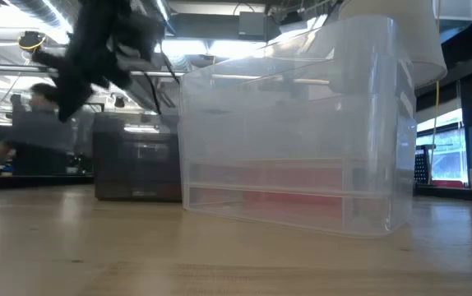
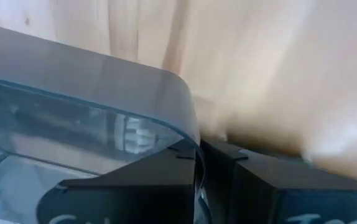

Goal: Stack baskets by color
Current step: Stack the top black bin on the bottom black bins

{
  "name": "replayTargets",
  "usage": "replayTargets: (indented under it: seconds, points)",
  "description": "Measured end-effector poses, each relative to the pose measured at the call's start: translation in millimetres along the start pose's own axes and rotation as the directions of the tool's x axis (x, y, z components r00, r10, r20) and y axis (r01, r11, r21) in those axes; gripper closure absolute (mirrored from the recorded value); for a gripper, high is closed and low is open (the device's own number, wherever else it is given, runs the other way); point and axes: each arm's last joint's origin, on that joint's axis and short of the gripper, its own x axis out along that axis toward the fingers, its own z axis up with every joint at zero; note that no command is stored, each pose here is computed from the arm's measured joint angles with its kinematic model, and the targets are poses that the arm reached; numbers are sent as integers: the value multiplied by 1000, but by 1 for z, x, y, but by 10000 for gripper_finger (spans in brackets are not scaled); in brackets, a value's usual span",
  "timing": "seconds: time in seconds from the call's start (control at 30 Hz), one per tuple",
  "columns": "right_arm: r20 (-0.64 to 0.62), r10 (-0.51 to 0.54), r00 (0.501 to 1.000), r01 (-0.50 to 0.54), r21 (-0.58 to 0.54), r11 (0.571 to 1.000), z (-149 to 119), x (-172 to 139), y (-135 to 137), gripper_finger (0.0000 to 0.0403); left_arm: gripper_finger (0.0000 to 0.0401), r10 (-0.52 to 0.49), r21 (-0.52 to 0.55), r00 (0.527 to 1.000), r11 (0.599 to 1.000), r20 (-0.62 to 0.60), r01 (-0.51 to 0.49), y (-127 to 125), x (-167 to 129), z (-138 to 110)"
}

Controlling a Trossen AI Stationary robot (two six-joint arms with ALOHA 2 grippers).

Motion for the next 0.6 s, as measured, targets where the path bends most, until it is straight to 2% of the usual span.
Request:
replayTargets:
  seconds: [0.1,0.2,0.27,0.33,0.43,0.5,0.57,0.6]
  points:
    - [-8,5,1000,-5,-3,1000,0,3,1,290,401,23,18,999,1000,30,-24,-13,-24,-14]
    - [-13,-10,1000,11,16,1000,0,6,0,290,401,6,51,990,999,138,-13,-28,-49,-22]
    - [-14,-64,998,65,68,996,0,10,-2,290,401,-33,94,978,995,208,14,-39,-64,-27]
    - [-27,-156,987,159,137,978,0,13,-5,290,401,-31,128,959,992,282,-6,-50,-81,-31]
    - [-59,-332,941,336,254,907,-1,13,-14,290,401,6,179,933,981,360,-76,-68,-100,-31]
    - [-75,-445,892,441,355,824,-2,12,-20,290,401,38,217,915,967,403,-136,-81,-110,-29]
    - [-81,-503,860,481,457,748,-1,12,-26,290,401,62,252,896,949,439,-189,-95,-118,-28]
    - [-84,-513,854,484,488,727,-2,12,-29,290,401,83,265,886,938,456,-224,-101,-121,-26]
